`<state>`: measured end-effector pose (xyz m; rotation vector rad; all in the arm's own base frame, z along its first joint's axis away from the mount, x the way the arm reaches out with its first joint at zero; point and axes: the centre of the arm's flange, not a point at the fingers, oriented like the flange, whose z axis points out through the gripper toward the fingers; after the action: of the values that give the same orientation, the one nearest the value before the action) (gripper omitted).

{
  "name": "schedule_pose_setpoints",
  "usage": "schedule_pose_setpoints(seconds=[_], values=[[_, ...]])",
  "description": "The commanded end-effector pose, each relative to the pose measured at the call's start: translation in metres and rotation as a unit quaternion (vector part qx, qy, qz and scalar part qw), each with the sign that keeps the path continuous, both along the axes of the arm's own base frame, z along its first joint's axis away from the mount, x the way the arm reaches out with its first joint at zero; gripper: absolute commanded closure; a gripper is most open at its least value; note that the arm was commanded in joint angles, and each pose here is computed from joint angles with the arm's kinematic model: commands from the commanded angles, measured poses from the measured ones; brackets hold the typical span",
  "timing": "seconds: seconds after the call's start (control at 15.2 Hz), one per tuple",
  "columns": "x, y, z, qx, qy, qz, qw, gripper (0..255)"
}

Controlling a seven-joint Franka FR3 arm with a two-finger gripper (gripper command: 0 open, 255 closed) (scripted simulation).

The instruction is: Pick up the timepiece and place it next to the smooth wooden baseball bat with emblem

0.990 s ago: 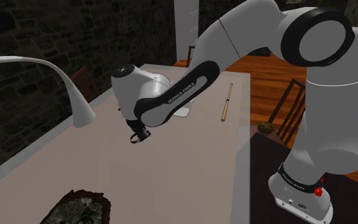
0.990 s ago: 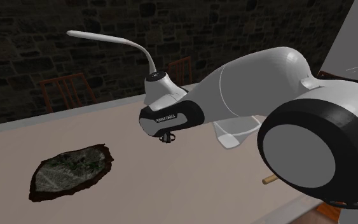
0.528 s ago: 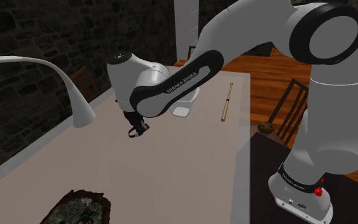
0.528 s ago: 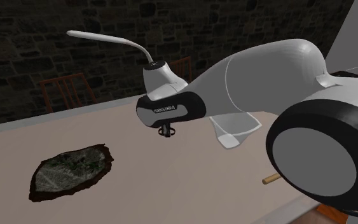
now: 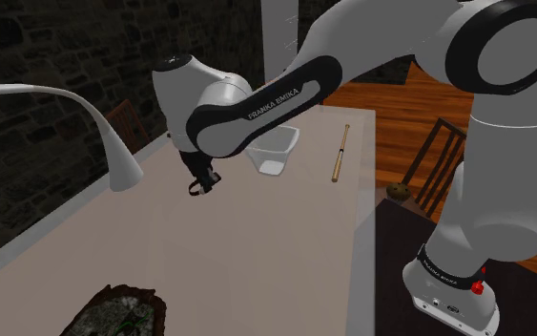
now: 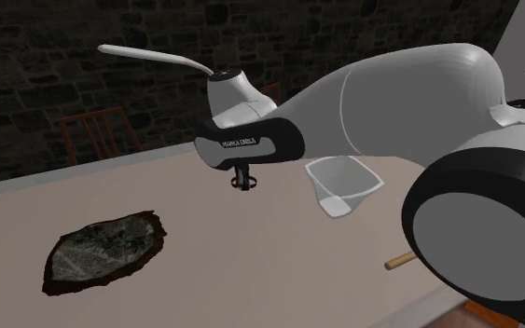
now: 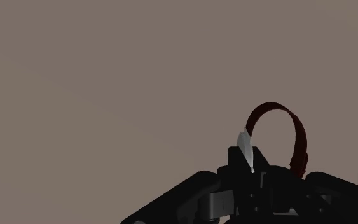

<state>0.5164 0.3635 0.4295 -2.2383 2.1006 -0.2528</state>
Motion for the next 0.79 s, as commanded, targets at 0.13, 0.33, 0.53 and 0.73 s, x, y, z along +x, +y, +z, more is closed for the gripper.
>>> schedule_pose_setpoints(seconds=[0.13, 0.33, 0.53, 0.73], values=[[0.0, 0.0, 0.019, 0.0, 0.0, 0.0, 1.0, 255], [-0.003, -0.04, 0.019, 0.0, 0.0, 0.0, 1.0, 255], [-0.006, -0.079, 0.02, 0.0, 0.0, 0.0, 1.0, 255], [-0.009, -0.119, 0.02, 0.0, 0.0, 0.0, 1.0, 255]])
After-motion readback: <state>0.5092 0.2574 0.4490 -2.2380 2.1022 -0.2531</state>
